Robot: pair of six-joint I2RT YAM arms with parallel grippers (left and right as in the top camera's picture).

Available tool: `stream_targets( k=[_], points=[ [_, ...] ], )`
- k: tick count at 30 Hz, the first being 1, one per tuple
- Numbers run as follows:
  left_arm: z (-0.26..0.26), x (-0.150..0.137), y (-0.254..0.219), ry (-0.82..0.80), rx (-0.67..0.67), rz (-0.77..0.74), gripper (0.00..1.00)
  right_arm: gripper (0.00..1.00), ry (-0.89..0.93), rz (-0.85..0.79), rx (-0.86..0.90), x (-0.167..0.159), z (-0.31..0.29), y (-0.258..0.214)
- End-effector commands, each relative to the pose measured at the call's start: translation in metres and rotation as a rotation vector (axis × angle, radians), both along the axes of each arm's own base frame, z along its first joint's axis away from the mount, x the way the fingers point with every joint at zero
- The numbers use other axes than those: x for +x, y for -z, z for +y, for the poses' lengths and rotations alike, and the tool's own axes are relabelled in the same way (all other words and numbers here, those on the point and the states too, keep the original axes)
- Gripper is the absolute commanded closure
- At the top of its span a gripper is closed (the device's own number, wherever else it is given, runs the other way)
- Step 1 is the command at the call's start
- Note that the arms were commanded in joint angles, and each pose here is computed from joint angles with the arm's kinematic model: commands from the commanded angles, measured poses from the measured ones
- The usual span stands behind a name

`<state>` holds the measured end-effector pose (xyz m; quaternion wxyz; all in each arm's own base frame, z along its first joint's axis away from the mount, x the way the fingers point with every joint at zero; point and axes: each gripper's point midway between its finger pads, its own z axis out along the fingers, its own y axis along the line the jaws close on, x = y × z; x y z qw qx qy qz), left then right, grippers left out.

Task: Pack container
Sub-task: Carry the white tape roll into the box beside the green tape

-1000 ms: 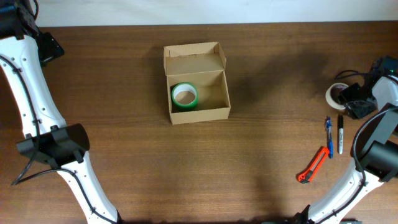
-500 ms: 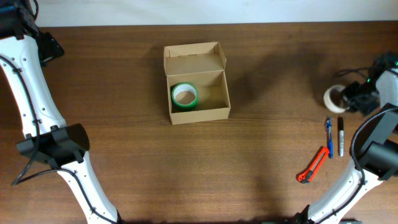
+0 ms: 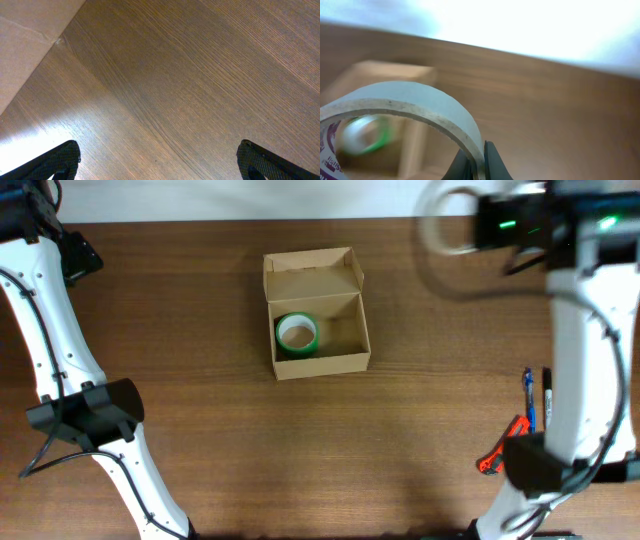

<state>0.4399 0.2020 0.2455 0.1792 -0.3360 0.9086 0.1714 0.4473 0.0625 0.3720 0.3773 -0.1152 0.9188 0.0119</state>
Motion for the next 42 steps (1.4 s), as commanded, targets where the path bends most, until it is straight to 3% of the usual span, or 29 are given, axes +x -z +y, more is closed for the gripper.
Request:
stream_targets(
  k=[1,7,11,18,31,42],
  points=[
    [0.001,-0.006,-0.013,-0.015,0.005,-0.030,0.00,0.96,-0.190,0.055,-0.161,-0.002,0.059,0.030],
    [0.001,-0.006,-0.013,-0.015,0.005,-0.030,0.00,0.96,-0.362,0.188,-0.247,0.003,0.149,0.110],
    [0.001,-0.006,-0.013,-0.015,0.005,-0.030,0.00,0.96,-0.418,0.286,-0.273,0.007,0.178,0.166],
    [0.001,-0.006,-0.013,-0.015,0.005,-0.030,0.00,0.96,-0.464,0.361,-0.289,0.008,0.208,0.219],
    [0.001,-0.006,-0.013,-0.015,0.005,-0.030,0.00,0.96,-0.502,0.447,-0.237,0.000,0.226,0.256],
    [0.001,-0.006,-0.013,-0.015,0.005,-0.030,0.00,0.96,-0.497,0.433,-0.228,0.011,0.238,0.279]
  ],
)
